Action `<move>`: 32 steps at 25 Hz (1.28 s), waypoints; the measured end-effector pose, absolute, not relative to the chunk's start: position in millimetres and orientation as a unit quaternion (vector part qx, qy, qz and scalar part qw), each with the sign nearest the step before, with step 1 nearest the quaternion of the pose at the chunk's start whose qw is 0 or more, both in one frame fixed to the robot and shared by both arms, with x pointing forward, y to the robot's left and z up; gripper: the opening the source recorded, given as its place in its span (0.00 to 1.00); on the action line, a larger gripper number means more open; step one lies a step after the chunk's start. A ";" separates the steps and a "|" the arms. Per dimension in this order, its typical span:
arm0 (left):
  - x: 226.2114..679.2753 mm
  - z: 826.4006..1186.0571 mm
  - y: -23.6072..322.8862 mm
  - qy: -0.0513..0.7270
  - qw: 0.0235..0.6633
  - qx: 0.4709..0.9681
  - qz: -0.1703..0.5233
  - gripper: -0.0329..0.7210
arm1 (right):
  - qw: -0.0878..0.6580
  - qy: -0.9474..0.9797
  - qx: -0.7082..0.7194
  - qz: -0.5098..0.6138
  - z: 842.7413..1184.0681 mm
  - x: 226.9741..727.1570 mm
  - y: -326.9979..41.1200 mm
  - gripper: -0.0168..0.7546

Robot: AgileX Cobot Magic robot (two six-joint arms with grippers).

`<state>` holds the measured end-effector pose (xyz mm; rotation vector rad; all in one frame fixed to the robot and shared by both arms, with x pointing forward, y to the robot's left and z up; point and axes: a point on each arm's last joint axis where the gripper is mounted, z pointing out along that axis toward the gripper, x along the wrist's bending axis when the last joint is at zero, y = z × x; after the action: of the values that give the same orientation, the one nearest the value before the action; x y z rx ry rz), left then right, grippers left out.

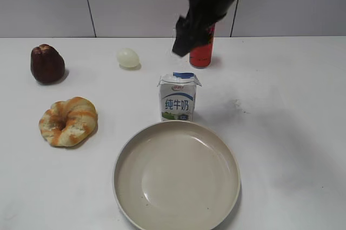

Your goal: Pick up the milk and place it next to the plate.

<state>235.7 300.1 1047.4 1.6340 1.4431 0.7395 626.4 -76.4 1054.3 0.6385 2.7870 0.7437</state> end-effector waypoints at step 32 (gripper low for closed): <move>235.7 1047.4 300.1 0.572 0.408 0.648 0.293 0.32 | 0.160 0.716 0.646 0.211 1124.8 409.3 -289.7 0.77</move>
<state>235.7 300.1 1047.4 1.6340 1.4431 0.7395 409.3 -289.7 1124.8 1.8468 2.0444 0.6040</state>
